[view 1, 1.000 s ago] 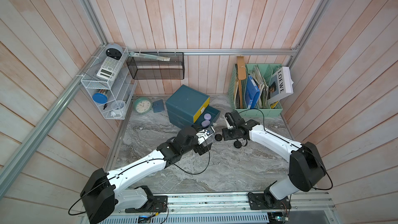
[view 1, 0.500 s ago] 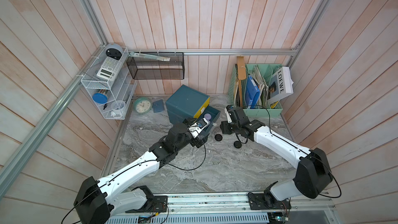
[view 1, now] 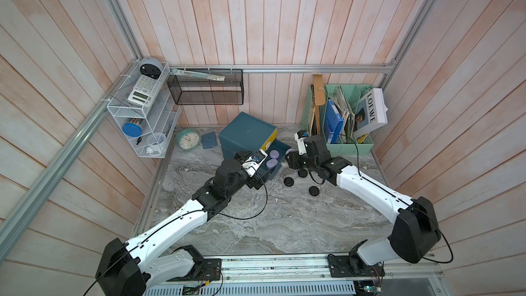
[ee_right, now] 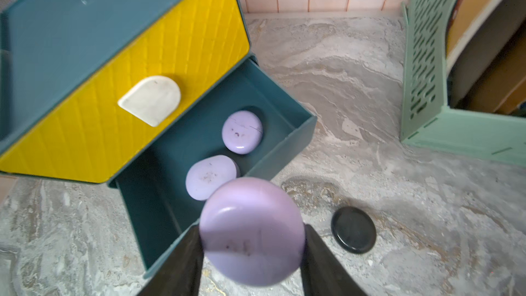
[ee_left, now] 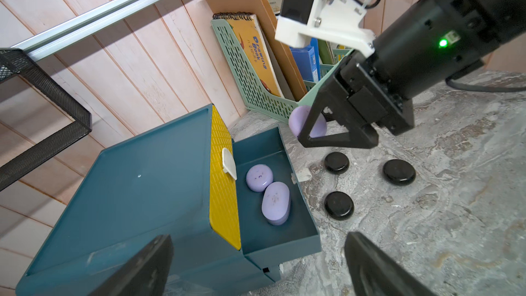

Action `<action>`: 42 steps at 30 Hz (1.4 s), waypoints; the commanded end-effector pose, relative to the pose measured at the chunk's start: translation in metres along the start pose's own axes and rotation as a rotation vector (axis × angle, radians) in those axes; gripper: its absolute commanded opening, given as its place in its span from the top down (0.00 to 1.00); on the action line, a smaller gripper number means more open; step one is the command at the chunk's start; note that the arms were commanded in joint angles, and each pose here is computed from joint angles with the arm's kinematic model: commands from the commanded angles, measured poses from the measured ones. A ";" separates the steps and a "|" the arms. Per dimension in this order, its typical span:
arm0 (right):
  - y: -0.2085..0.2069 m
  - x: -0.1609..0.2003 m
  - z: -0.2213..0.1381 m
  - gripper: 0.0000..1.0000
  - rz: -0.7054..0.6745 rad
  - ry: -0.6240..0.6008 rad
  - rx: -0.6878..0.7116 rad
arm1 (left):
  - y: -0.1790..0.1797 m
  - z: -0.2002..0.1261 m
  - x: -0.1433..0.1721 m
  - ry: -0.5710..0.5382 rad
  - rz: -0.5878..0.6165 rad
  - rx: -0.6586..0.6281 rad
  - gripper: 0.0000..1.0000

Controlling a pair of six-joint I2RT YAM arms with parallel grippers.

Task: Put the bluetooth earphones in the drawer according to color
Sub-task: Place the bluetooth earphone in the drawer.

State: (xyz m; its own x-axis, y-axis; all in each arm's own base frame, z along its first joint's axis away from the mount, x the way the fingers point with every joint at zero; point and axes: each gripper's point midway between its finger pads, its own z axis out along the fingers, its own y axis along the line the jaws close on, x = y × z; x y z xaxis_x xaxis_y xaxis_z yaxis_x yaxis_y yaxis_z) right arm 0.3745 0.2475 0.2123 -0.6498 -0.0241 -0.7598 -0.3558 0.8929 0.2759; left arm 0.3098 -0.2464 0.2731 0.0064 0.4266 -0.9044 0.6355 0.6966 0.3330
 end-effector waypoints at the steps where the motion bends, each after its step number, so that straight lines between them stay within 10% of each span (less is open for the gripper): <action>1: 0.019 -0.025 0.001 1.00 -0.008 -0.051 -0.074 | 0.012 -0.002 -0.003 -0.009 -0.020 -0.049 0.00; 42: 0.055 -0.008 0.073 0.91 -0.001 0.126 -0.254 | 0.029 0.001 0.004 0.026 -0.088 -0.064 0.00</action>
State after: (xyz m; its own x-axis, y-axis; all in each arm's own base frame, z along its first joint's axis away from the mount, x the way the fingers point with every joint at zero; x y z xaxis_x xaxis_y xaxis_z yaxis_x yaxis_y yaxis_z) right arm 0.4049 0.3210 0.1792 -0.7371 -0.1033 -0.6678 -0.4834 0.7712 0.4142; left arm 0.3277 -0.2253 0.2604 -0.0900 0.4105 -0.9074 0.5891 0.7566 0.2839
